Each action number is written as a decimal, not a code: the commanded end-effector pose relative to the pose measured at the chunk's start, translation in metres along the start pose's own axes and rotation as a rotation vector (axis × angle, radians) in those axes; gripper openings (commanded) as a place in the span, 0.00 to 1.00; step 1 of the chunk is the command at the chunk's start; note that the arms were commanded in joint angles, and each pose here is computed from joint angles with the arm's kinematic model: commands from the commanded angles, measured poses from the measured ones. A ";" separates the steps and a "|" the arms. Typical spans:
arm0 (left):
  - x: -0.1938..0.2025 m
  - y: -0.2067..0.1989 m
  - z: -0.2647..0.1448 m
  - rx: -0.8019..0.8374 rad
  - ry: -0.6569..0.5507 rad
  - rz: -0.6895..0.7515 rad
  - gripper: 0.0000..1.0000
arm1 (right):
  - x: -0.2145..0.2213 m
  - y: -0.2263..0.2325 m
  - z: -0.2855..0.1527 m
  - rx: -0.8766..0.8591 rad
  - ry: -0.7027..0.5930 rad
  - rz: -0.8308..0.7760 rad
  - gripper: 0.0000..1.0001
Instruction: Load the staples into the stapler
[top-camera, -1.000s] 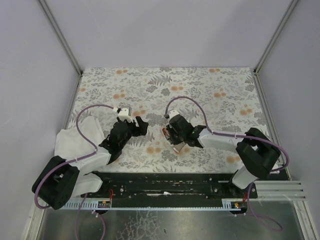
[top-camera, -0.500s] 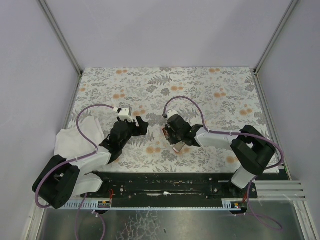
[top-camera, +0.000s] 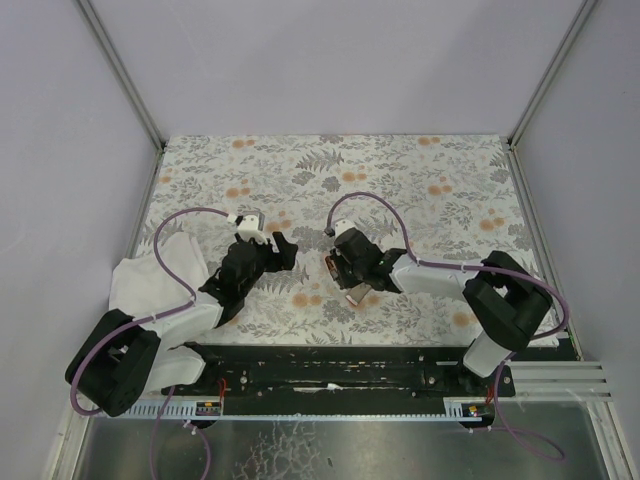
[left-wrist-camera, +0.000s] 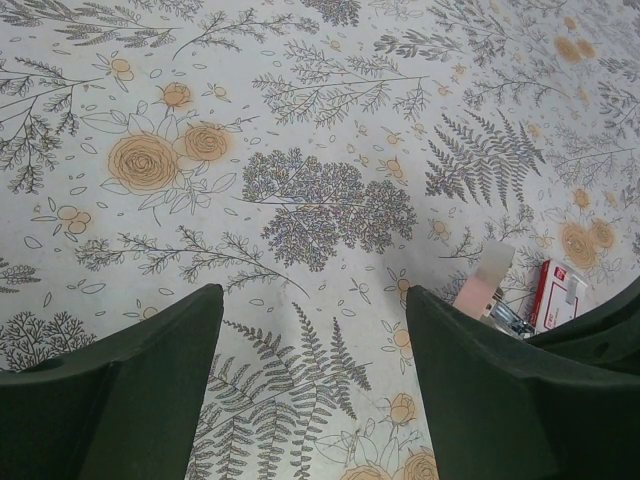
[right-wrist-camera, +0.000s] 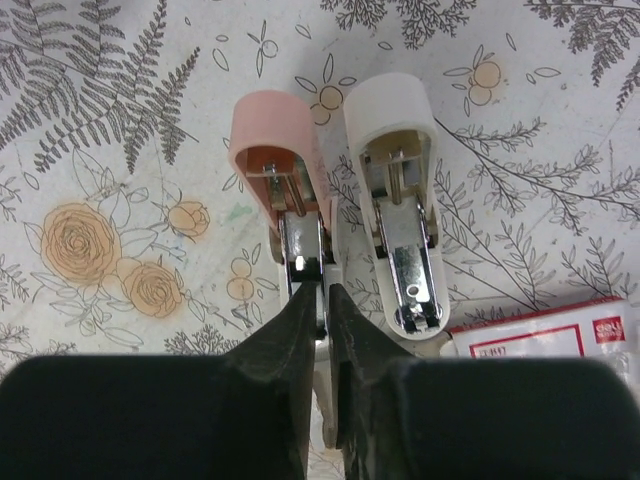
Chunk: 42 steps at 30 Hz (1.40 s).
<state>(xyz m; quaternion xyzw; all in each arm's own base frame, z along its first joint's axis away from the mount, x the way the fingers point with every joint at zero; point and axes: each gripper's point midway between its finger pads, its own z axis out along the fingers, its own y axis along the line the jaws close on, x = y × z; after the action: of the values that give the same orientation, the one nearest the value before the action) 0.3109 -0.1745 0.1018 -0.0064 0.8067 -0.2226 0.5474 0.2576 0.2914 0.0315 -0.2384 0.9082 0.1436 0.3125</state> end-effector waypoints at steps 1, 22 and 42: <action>-0.014 -0.006 0.002 0.012 -0.043 0.001 0.73 | -0.038 0.005 -0.030 0.003 -0.098 -0.012 0.21; -0.015 -0.011 -0.002 0.036 -0.049 -0.003 0.73 | 0.019 -0.039 -0.044 0.202 0.038 0.126 0.45; -0.016 -0.011 -0.002 0.037 -0.052 -0.006 0.73 | 0.014 -0.042 -0.019 0.254 0.060 0.119 0.36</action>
<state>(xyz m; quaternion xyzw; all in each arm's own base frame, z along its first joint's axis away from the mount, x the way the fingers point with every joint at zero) 0.3096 -0.1772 0.1058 -0.0025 0.8033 -0.2301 0.5493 0.2419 0.2346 0.0211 -0.1640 0.9461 0.0414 0.2761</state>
